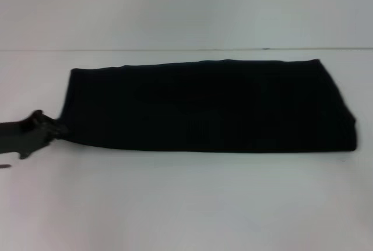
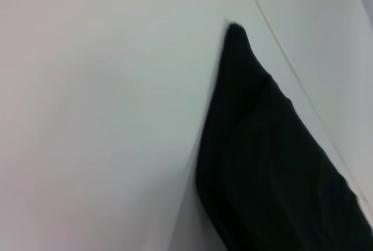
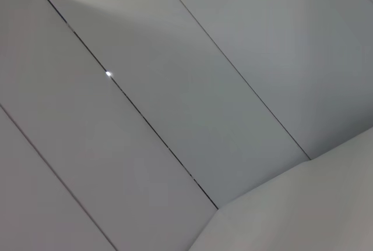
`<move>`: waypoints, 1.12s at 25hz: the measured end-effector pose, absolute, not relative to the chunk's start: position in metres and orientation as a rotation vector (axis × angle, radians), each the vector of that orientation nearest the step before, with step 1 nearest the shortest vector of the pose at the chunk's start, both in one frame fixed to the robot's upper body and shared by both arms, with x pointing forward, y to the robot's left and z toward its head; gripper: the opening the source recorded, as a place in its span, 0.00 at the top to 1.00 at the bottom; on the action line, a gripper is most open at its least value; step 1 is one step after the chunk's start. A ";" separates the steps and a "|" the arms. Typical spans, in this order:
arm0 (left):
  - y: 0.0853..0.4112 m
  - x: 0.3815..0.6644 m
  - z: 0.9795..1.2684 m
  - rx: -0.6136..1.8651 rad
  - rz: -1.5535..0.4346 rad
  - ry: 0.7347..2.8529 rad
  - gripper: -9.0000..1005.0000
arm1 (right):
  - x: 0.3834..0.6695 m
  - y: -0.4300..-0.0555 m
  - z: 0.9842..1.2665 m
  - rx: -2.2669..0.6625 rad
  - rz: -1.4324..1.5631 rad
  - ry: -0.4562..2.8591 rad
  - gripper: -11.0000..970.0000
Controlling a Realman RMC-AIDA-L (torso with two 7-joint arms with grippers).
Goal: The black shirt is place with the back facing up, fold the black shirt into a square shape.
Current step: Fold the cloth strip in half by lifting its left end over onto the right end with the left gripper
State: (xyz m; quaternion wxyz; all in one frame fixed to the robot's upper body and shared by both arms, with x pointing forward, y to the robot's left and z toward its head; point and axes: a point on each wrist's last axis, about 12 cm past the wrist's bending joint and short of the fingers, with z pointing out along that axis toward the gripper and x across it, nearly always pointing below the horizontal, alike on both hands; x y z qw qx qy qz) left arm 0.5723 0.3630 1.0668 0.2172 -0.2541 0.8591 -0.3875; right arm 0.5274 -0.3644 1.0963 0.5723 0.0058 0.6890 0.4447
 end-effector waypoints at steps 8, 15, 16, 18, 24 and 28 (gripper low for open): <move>0.391 0.574 1.080 -0.649 -0.909 2.395 0.95 | 0.528 -0.365 1.096 0.020 1.045 1.615 0.03; 0.396 0.571 1.080 -0.655 -0.894 2.389 0.94 | 0.527 -0.365 1.095 0.030 1.043 1.615 0.03; 0.397 0.571 1.080 -0.656 -0.892 2.388 0.94 | 0.527 -0.365 1.095 0.032 1.042 1.616 0.03; 0.399 0.570 1.080 -0.671 -0.883 2.381 0.94 | 0.527 -0.365 1.095 0.033 1.041 1.618 0.03; 0.416 0.563 1.079 -0.752 -0.846 2.344 0.94 | 0.527 -0.365 1.095 0.033 1.040 1.619 0.03; 0.420 0.560 1.079 -0.763 -0.830 2.340 0.94 | 0.527 -0.365 1.094 0.034 1.040 1.620 0.03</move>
